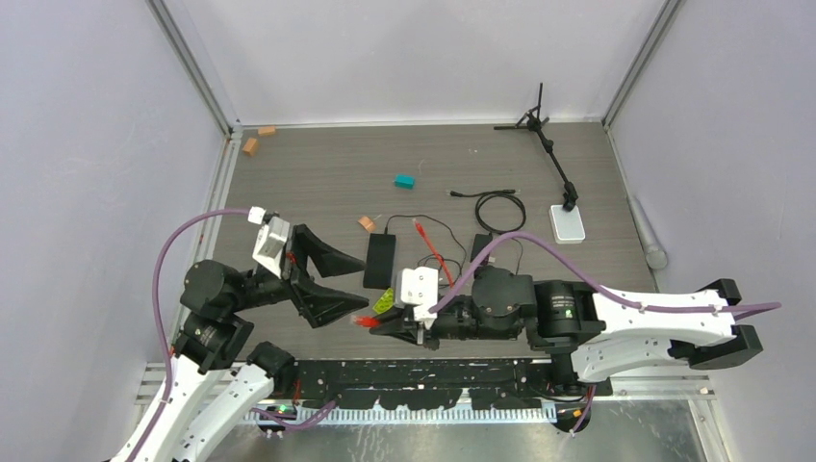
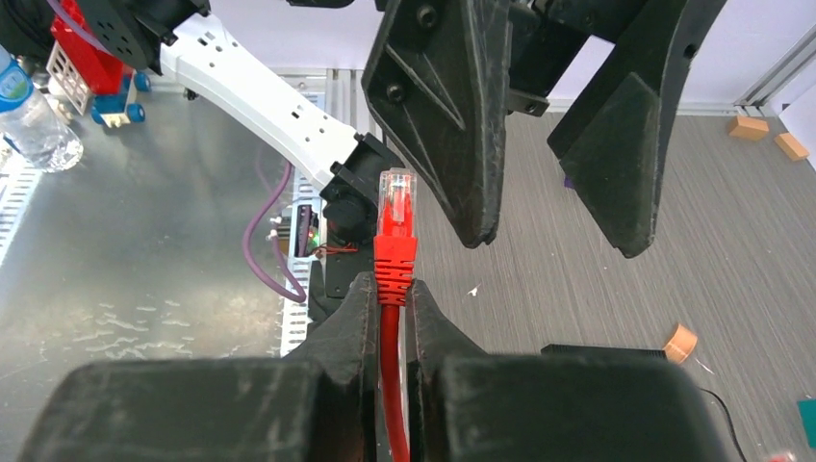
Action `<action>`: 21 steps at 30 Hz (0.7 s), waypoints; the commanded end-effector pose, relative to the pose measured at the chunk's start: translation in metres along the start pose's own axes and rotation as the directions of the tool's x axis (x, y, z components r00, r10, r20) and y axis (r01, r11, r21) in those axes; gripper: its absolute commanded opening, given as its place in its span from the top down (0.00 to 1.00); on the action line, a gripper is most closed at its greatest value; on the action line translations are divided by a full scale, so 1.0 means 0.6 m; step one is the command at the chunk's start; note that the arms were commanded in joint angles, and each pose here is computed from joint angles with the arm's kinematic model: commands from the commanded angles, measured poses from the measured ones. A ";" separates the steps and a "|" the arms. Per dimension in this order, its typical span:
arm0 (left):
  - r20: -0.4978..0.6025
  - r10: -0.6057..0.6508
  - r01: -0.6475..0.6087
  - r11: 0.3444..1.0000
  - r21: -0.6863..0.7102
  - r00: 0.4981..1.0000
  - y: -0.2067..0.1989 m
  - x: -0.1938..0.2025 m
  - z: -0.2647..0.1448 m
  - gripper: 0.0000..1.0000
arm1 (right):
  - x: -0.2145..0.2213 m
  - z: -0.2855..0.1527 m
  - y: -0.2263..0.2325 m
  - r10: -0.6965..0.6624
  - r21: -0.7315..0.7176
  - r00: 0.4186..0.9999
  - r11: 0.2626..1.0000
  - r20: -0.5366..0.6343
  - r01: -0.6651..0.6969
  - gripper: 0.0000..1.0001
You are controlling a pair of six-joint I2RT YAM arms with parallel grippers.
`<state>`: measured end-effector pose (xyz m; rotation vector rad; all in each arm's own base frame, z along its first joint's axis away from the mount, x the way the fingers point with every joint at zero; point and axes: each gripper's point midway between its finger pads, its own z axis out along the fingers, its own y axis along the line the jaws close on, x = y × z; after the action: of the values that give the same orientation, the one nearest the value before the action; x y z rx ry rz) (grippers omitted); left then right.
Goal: Insert the plug into the switch port
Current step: Insert the connector into the switch port.
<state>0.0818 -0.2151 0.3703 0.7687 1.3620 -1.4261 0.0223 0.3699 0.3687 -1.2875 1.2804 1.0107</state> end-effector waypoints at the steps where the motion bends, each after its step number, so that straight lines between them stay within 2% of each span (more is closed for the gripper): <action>1: 0.016 0.065 -0.067 0.990 0.120 0.998 -0.041 -0.011 -0.004 0.28 | -0.075 0.004 0.000 -0.021 -0.008 0.992 1.000 0.126 0.022 0.99; 12: 0.003 0.067 -0.067 0.988 0.138 0.998 -0.042 0.002 -0.007 0.30 | -0.089 0.008 0.024 -0.011 -0.085 0.987 0.996 0.161 0.025 0.99; 21: -0.017 0.065 -0.061 0.985 0.162 0.998 -0.045 0.008 -0.006 0.31 | -0.079 0.013 0.021 -0.006 -0.071 0.989 0.997 0.145 0.017 0.99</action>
<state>0.0602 -0.2146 0.3715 0.8880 1.2738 -1.4765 0.0098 0.3862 0.3819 -1.3154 1.2047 1.0806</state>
